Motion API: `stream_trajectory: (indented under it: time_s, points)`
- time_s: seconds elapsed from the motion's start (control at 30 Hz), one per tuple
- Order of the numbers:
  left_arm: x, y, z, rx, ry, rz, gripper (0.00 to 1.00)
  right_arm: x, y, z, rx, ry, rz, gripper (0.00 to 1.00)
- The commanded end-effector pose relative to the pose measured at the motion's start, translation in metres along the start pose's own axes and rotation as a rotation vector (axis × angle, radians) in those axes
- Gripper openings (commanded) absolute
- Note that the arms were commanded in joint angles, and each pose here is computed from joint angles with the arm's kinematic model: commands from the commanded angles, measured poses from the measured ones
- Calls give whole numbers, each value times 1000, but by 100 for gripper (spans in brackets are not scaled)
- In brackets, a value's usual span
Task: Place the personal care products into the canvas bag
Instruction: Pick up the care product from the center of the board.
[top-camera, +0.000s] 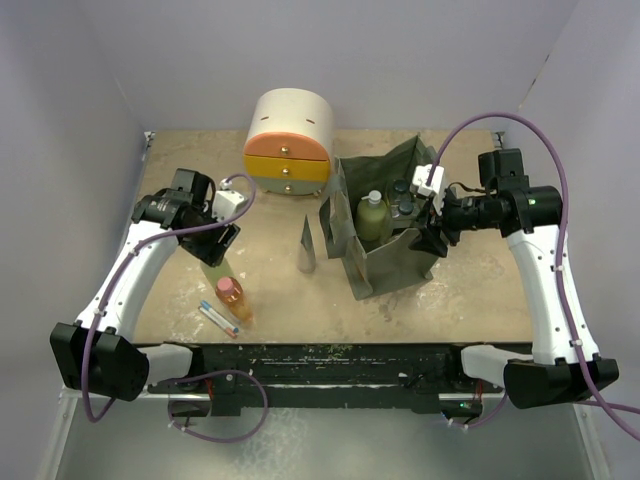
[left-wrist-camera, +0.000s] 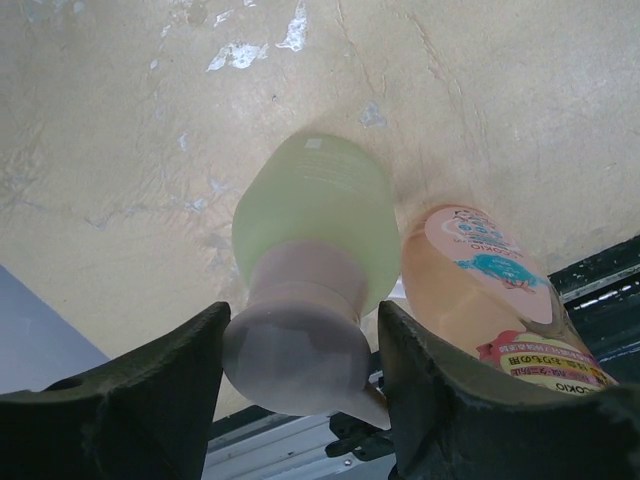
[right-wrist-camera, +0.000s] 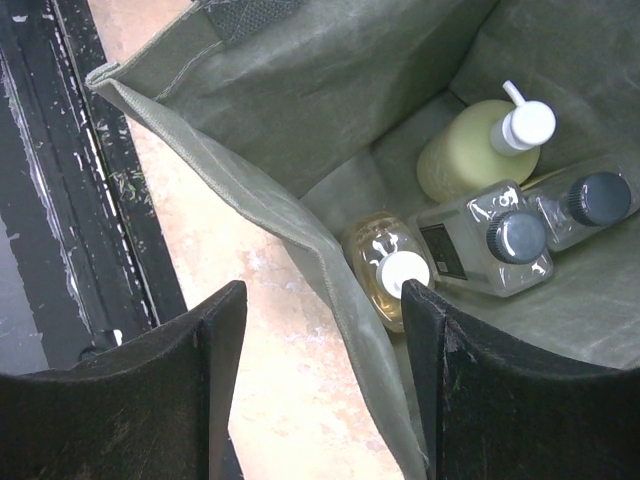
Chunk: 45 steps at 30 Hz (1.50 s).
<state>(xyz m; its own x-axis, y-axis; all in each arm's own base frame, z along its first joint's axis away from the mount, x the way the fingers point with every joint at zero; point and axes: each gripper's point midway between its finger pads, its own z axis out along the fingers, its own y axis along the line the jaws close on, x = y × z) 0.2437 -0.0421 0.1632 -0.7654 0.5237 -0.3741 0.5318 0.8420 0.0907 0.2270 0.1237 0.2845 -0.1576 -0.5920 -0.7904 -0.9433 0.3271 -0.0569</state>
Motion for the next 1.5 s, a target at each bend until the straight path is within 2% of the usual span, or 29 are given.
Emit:
stream_trajectory:
  time_s: [0.0,0.37,0.47,0.6,1.0,1.23,1.47]
  points:
    - [-7,6,-8,-23,-38,-10,61,-7,3,1,-17,-37,-21,66]
    - [-20,4,-15,-4,-104,37,34,-9,3,0,-10,-41,-26,67]
    - [-24,4,-19,-3,-119,58,23,-9,3,0,-11,-44,-25,67]
    - [-31,9,-27,-23,-142,87,1,-11,2,0,-16,-46,-23,67]
    - [-78,20,-78,-77,-325,101,0,-10,1,0,-27,-33,-17,69]
    - [-123,20,-122,-78,-478,89,0,-10,-2,1,-34,-26,-13,69]
    - [-170,-4,-157,-38,-599,135,0,-11,-5,3,-40,-23,-5,70]
